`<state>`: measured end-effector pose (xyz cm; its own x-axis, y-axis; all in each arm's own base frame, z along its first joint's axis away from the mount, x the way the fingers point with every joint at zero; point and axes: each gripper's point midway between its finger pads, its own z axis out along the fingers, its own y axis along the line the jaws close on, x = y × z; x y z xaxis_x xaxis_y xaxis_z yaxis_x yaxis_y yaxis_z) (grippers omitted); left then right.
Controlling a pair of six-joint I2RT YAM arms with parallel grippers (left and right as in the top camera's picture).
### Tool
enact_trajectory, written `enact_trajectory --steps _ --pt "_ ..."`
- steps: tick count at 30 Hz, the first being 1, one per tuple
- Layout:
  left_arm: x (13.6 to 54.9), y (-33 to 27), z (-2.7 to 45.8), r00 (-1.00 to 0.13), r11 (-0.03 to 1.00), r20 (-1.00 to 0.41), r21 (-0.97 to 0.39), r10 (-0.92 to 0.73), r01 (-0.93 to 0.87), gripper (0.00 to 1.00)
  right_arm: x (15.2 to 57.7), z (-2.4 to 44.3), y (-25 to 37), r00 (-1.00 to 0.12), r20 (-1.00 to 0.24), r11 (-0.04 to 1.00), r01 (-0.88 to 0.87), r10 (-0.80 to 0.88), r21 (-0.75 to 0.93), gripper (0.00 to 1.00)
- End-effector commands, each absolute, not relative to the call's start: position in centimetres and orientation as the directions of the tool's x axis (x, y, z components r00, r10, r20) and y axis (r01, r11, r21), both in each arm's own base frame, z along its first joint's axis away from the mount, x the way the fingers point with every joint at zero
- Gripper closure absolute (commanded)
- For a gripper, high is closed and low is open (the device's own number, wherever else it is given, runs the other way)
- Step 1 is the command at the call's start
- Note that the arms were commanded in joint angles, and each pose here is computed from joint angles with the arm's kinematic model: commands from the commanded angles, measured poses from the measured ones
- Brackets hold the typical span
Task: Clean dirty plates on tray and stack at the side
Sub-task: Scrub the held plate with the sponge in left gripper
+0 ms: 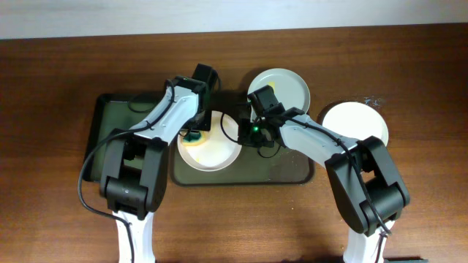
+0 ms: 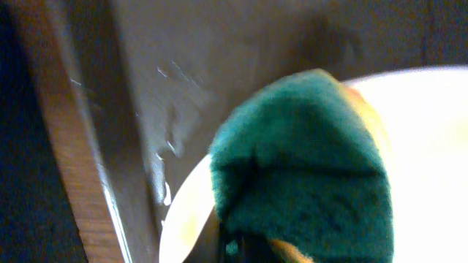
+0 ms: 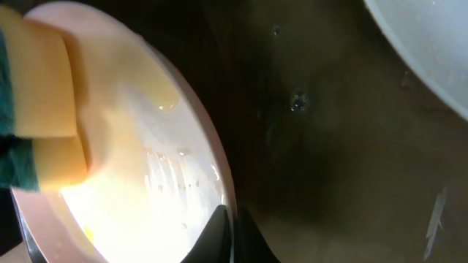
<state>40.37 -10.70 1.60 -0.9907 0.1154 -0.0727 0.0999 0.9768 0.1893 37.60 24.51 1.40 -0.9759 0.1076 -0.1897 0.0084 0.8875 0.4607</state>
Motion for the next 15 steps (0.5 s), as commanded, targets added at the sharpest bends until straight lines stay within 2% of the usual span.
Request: enact_trajectory --steps 1,2,5,7,13,15 --pt "36.5 -12.6 0.3 -0.928 0.932 0.095 -0.055 0.361 0.358 1.0 37.7 0.5 23.5 -0.976 -0.184 0.906 0.026 0.114 0.422 0.96" --pt "34.9 -14.2 0.6 -0.88 0.879 0.11 -0.183 0.463 0.44 1.0 37.7 0.5 23.5 -0.976 -0.184 0.906 0.026 0.114 0.422 0.96" --pt "32.5 -15.7 1.5 -0.805 0.786 0.117 -0.338 0.581 0.518 1.0 37.7 0.5 23.5 -0.976 -0.184 0.906 0.026 0.114 0.422 0.96" --pt "32.1 -17.1 2.0 -0.785 0.733 0.072 -0.419 0.615 0.536 1.0 37.7 0.5 23.5 -0.976 -0.184 0.906 0.026 0.114 0.422 0.96" --pt "33.2 -20.1 2.9 -0.795 0.653 -0.065 -0.532 0.604 0.539 1.0 37.7 0.5 23.5 -0.976 -0.184 0.906 0.026 0.113 0.422 0.96" --pt "33.8 -20.5 2.9 -0.794 0.642 -0.099 -0.531 0.6 0.552 1.0 37.7 0.5 23.5 -0.976 -0.184 0.906 0.026 0.113 0.422 0.96"
